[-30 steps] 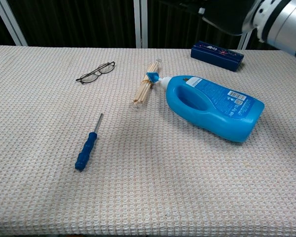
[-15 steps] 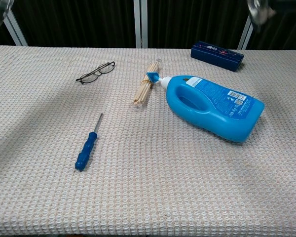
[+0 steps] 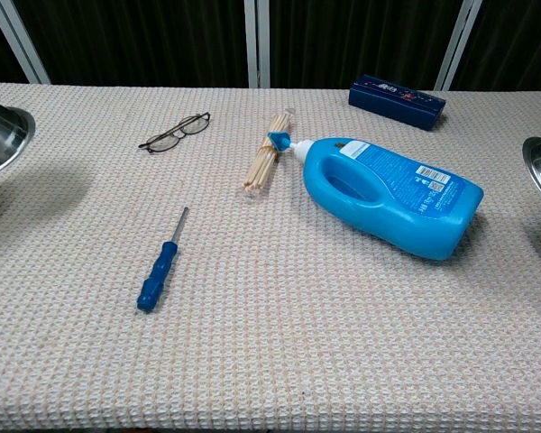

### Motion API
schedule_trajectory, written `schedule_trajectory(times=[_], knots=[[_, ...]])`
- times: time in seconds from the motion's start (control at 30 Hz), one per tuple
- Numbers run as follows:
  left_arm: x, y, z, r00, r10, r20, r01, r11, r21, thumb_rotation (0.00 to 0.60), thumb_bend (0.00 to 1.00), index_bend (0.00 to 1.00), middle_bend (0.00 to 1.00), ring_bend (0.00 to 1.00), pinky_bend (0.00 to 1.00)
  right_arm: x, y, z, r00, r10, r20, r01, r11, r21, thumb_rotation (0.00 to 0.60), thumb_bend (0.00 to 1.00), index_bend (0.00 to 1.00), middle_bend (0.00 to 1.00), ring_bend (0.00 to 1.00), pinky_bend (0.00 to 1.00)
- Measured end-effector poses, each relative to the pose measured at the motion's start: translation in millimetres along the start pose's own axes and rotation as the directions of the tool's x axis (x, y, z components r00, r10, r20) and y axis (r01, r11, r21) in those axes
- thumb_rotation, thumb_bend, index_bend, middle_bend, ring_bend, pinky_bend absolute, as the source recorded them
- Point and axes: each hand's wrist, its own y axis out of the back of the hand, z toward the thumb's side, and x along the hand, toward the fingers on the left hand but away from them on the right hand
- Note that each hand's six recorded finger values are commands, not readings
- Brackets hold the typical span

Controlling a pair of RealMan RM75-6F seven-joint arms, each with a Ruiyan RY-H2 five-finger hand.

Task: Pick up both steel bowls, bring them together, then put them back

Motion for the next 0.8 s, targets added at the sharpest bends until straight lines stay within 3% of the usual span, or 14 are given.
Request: schedule_trajectory(times=[0.2,0.57,0.6,0.67,0.7,0.77,0.8], knots=[[6,-14,13,0.996,-0.086,0.027,0.085,0.996,0.028,0.600,0.29,0.53,0.47,0.37,0.55,-1,-13,-10,0.998,0.044,0.043,-0.045,0.998,0.041,0.600,0.33,0.69,0.52,0.40,0.24],[28,-24,50,0.988,-0.119,0.093,0.113,0.991,0.074,0.600,0.25,0.47,0.46,0.37,0.55,-5,-26,-17,0.994,0.085,0.072,-0.089,0.995,0.050,0.600,0.32,0.65,0.51,0.39,0.24],[29,-26,52,0.988,-0.126,0.093,0.119,0.990,0.077,0.600,0.23,0.41,0.45,0.37,0.55,-5,-26,-17,0.994,0.088,0.072,-0.091,0.995,0.050,0.600,0.32,0.61,0.49,0.39,0.23],[31,-31,55,0.985,-0.144,0.093,0.136,0.987,0.083,0.600,0.20,0.17,0.39,0.35,0.53,-5,-27,-17,0.993,0.094,0.070,-0.098,0.994,0.047,0.600,0.27,0.48,0.43,0.34,0.21],[31,-32,56,0.984,-0.151,0.094,0.143,0.986,0.083,0.600,0.18,0.07,0.33,0.33,0.52,-6,-27,-17,0.993,0.096,0.068,-0.100,0.994,0.046,0.600,0.23,0.37,0.35,0.26,0.18],[31,-33,58,0.984,-0.150,0.096,0.143,0.987,0.078,0.600,0.12,0.00,0.18,0.26,0.46,-5,-28,-17,0.992,0.105,0.066,-0.108,0.993,0.047,0.600,0.14,0.13,0.15,0.08,0.09],[31,-32,58,0.985,-0.143,0.098,0.136,0.988,0.074,0.600,0.11,0.00,0.14,0.24,0.44,-5,-27,-18,0.992,0.107,0.068,-0.110,0.993,0.051,0.600,0.11,0.07,0.09,0.03,0.07]])
